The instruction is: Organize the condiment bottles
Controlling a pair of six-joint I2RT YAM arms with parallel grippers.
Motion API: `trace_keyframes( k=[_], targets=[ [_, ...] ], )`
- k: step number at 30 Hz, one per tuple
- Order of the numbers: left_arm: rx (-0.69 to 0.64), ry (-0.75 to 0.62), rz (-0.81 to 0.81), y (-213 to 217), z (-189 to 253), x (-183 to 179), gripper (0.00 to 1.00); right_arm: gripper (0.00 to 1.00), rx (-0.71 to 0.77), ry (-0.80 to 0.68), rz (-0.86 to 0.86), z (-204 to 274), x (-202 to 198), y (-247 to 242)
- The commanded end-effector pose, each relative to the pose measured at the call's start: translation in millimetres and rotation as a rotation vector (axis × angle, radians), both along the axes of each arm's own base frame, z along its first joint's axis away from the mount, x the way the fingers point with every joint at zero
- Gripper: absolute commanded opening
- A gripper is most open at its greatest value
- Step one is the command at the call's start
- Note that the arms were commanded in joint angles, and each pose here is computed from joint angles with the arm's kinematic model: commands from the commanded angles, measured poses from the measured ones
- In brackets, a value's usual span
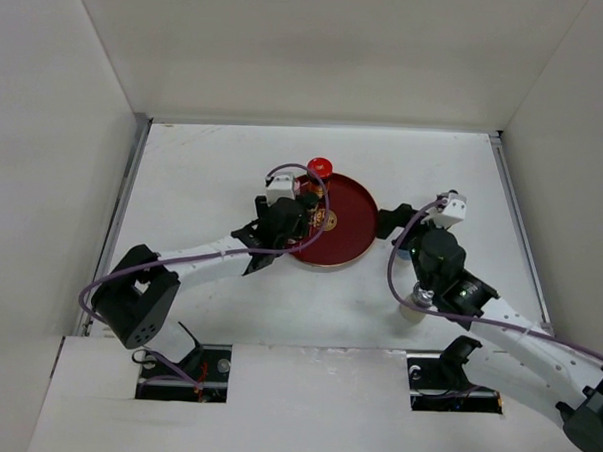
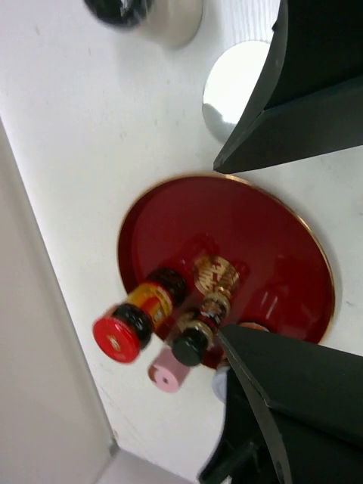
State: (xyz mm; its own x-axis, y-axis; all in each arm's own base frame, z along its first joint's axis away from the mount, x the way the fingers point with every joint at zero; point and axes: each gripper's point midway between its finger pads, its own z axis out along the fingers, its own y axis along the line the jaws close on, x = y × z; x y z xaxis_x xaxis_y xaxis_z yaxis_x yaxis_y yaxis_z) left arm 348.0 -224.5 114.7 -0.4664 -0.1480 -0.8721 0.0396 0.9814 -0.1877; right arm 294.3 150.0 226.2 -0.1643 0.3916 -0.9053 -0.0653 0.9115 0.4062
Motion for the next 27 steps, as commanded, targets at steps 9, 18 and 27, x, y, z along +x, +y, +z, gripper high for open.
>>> trace_keyframes(
  k=[9,18,27],
  targets=[
    [-0.191,-0.287,-0.006,-4.0,89.0,0.0,0.81,1.00,-0.278,0.188,-0.364,-12.4,-6.1,-76.0],
    [-0.383,-0.478,0.058,45.5,133.7,-25.4,0.88,1.00,-0.282,0.313,-0.294,-45.0,6.7,-70.1],
    [-0.461,-0.441,0.268,112.2,85.7,-26.5,0.87,0.76,-0.299,0.373,-0.283,-66.6,25.2,-64.1]
  ],
)
